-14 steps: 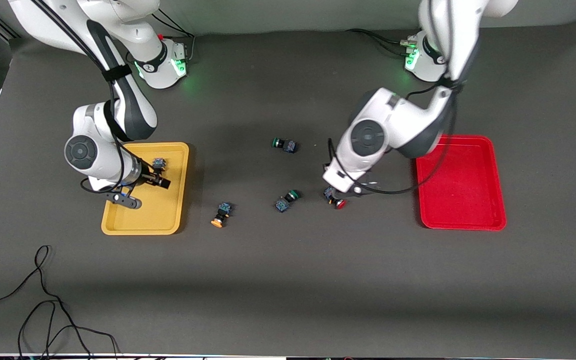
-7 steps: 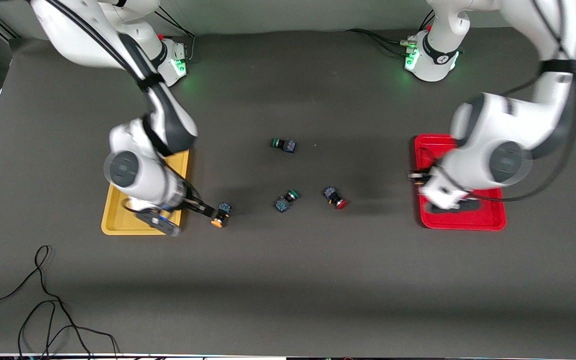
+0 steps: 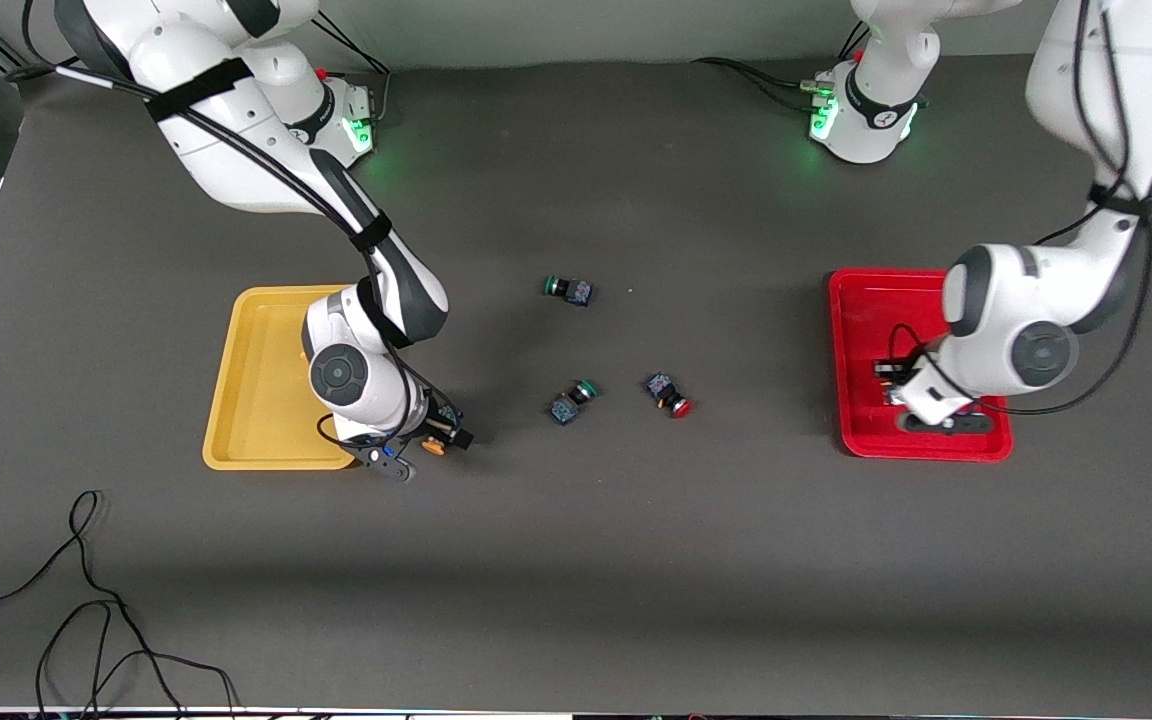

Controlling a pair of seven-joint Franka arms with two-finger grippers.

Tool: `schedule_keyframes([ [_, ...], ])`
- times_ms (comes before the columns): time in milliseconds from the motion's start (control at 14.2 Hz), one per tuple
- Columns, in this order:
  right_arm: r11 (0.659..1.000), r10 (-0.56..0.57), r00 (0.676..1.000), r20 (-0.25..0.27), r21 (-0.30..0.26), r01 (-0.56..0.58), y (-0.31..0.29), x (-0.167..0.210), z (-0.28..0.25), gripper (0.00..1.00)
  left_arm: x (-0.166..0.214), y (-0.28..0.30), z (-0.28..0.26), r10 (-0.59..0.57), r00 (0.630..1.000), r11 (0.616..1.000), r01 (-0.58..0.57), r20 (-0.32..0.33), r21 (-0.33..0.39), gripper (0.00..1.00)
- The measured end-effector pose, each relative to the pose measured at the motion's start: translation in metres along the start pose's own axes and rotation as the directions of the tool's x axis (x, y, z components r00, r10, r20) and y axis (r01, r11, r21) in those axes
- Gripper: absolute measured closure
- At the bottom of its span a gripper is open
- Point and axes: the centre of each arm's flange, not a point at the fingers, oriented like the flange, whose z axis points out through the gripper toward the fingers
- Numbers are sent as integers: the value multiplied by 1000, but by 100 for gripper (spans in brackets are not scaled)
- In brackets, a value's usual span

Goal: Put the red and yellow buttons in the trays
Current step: 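Carry the red button to the red tray while the right gripper withdraws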

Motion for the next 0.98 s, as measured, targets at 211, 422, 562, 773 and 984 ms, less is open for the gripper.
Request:
schedule_keyframes([
  [211,1000,-2,1000,-8,7,2,-1,1,-6,26,3,1,-4,22,1000,1000,-22,9,22,39],
  [422,1000,-4,1000,-10,7,4,-2,3,-23,56,10,0,-76,16,998,999,-18,59,42,5],
  [562,999,-23,1000,11,-22,23,4,6,-54,56,14,9,-133,20,998,999,-22,52,46,0],
  [773,992,-98,993,60,-73,103,48,33,-130,56,15,56,-169,-29,1000,999,29,7,18,0],
  [984,975,-192,978,84,-98,200,145,84,-161,56,12,144,-173,-97,994,995,96,-42,-19,0],
])
